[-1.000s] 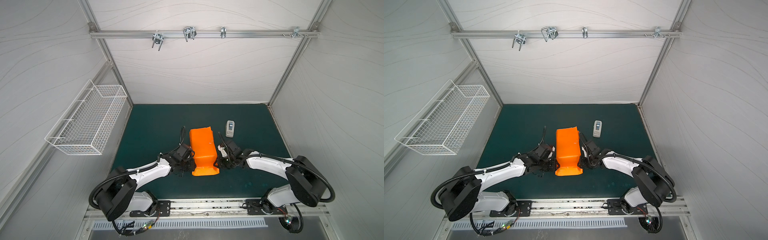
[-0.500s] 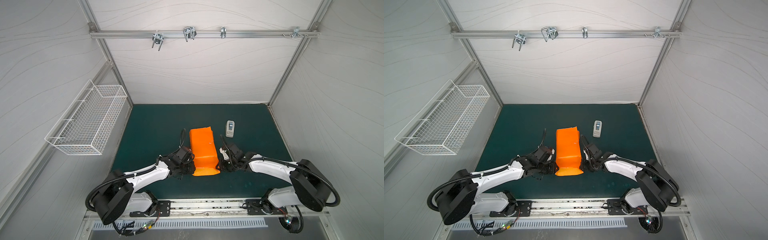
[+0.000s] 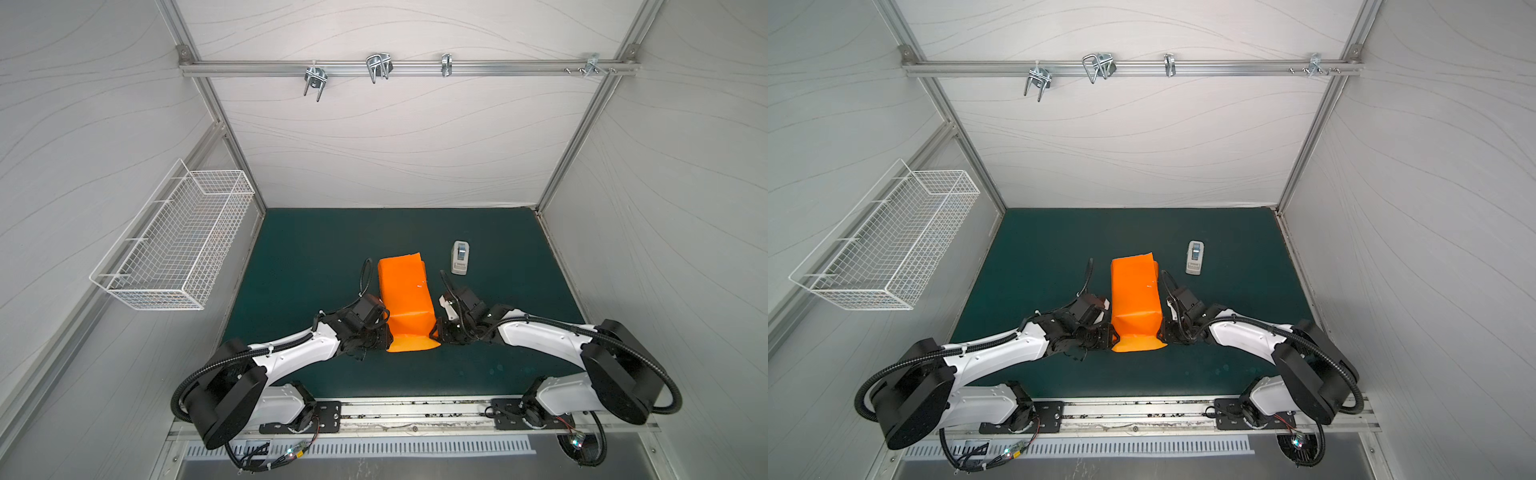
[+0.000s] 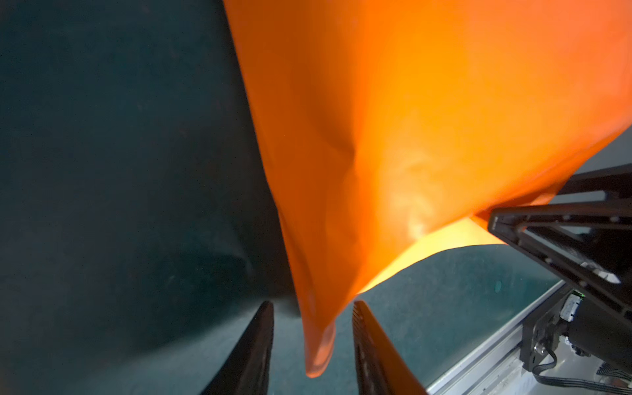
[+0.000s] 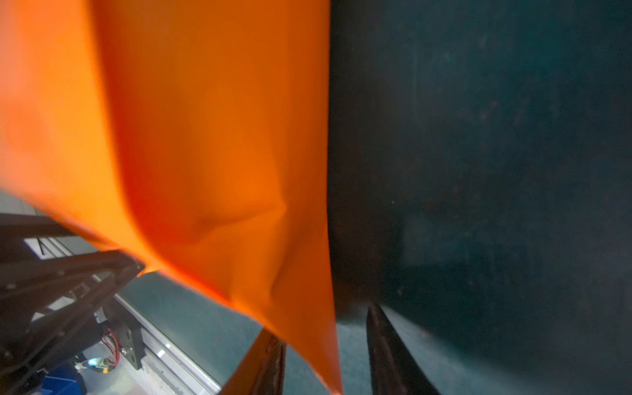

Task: Wrap a gift box in wrapping paper
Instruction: Fold the third fold of the wrapping paper on the gift box.

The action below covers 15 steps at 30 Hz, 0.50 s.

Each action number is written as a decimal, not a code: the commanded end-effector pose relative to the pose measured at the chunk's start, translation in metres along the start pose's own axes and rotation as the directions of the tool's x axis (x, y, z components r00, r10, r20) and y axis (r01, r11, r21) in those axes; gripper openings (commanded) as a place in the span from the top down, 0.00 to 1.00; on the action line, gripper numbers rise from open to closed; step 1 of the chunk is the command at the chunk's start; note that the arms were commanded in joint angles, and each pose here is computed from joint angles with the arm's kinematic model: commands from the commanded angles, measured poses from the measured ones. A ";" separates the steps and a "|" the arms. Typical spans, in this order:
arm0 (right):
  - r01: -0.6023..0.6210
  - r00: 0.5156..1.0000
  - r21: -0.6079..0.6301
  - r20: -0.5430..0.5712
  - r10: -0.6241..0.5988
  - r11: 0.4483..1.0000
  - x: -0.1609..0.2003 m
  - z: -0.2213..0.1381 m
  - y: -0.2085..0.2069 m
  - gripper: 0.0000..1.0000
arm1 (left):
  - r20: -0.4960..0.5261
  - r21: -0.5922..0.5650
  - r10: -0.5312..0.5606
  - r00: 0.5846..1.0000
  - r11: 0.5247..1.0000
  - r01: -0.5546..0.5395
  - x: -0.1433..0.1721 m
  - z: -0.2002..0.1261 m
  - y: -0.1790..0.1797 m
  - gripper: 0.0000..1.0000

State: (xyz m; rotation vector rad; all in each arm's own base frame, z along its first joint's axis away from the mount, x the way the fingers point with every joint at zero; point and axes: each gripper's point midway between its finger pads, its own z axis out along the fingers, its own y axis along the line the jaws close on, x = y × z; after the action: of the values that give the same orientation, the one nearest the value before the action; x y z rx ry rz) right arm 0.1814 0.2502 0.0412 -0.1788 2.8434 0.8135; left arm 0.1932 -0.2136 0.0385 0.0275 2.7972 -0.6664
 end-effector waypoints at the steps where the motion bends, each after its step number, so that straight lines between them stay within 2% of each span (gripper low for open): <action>1: -0.011 1.000 0.001 0.001 0.011 1.000 0.007 -0.005 -0.002 0.72 | 0.025 0.002 -0.010 1.000 1.000 0.010 -0.003 -0.003 0.000 0.65; 2: -0.013 1.000 0.003 0.002 0.013 1.000 0.008 -0.005 -0.004 0.76 | 0.024 0.005 -0.014 1.000 1.000 0.013 -0.002 -0.002 0.000 0.70; 4: -0.013 1.000 0.004 0.004 0.013 1.000 0.009 -0.005 -0.005 0.89 | 0.023 0.016 -0.014 1.000 1.000 0.014 0.000 -0.001 0.000 0.85; 6: -0.010 1.000 0.004 -0.001 0.010 1.000 0.008 -0.003 -0.004 0.93 | 0.021 0.021 -0.013 1.000 1.000 0.013 -0.001 -0.001 -0.002 0.87; 7: -0.007 1.000 0.001 -0.002 0.007 1.000 0.008 -0.003 -0.003 0.90 | 0.020 0.023 -0.009 1.000 1.000 0.008 -0.002 -0.001 -0.003 0.82; 9: 0.001 1.000 0.007 -0.002 -0.001 1.000 0.008 -0.005 -0.003 0.80 | 0.024 0.023 -0.006 1.000 1.000 0.005 -0.005 -0.003 -0.006 0.64; 10: 0.006 1.000 0.022 0.000 -0.006 1.000 0.008 -0.009 -0.005 0.76 | 0.027 0.026 -0.003 1.000 1.000 0.002 -0.006 -0.005 -0.007 0.60; 15: 0.061 0.994 0.093 0.090 -0.069 0.994 0.001 -0.046 -0.011 0.73 | 0.024 0.024 0.011 1.000 1.000 -0.011 -0.002 -0.015 -0.007 0.55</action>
State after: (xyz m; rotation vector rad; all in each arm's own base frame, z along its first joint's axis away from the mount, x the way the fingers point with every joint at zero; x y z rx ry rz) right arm 0.1740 0.2307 0.0530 -0.1827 2.8179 0.7459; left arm 0.1866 -0.2088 0.0378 0.0117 2.8055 -0.6713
